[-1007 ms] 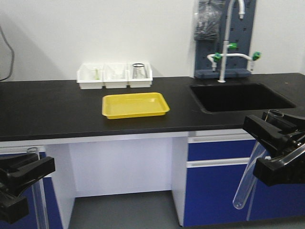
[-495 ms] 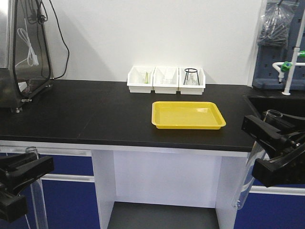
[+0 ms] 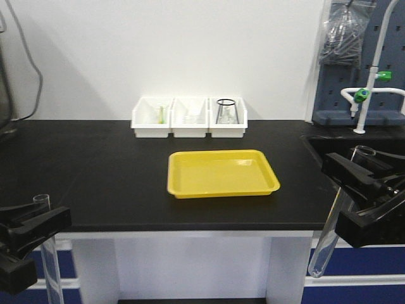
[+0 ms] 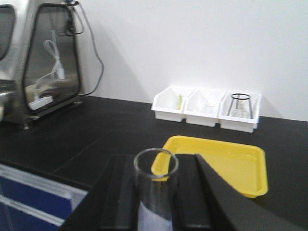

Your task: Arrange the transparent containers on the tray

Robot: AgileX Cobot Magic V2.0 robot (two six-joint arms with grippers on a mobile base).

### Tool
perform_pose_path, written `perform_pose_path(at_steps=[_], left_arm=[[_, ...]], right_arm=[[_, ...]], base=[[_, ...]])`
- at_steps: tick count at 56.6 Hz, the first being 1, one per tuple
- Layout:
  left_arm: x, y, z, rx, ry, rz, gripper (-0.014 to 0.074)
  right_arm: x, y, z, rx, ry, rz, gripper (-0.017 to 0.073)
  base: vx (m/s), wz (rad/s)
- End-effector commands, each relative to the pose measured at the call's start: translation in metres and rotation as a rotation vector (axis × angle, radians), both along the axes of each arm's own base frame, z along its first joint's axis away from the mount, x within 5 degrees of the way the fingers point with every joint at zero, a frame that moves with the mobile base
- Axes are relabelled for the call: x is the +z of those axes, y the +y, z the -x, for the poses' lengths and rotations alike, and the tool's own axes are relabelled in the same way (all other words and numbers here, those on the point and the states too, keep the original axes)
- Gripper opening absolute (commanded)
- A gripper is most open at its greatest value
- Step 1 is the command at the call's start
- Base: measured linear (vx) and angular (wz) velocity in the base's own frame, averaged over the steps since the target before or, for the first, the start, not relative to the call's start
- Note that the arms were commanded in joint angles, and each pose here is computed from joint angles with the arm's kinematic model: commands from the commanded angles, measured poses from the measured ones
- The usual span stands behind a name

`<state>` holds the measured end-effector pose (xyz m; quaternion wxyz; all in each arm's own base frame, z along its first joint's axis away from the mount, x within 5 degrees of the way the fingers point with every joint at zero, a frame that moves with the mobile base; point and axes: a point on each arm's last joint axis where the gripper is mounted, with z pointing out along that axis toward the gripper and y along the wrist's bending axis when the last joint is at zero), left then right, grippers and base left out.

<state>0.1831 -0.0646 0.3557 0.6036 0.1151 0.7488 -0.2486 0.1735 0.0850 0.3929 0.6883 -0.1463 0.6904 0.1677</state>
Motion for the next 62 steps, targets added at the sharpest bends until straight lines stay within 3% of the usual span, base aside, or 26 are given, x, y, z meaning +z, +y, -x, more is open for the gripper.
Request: perform_pose_path(at_steps=[1, 24, 62], left_arm=[[0.0103, 0.0027, 0.0014, 0.018, -0.054, -0.061, 0.0000], [0.0103, 0.0027, 0.0014, 0.018, -0.054, -0.061, 0.0000], [0.0103, 0.0027, 0.0014, 0.018, -0.054, -0.061, 0.0000]], right_arm=[[0.0152, 0.0015, 0.0055, 0.041, -0.074, -0.018, -0.0013], [0.0152, 0.0015, 0.0055, 0.041, -0.074, -0.018, -0.0013], [0.0152, 0.0015, 0.0054, 0.040, -0.073, -0.018, -0.0013]], base=[[0.36, -0.30], [0.39, -0.18], [0.42, 0.10]])
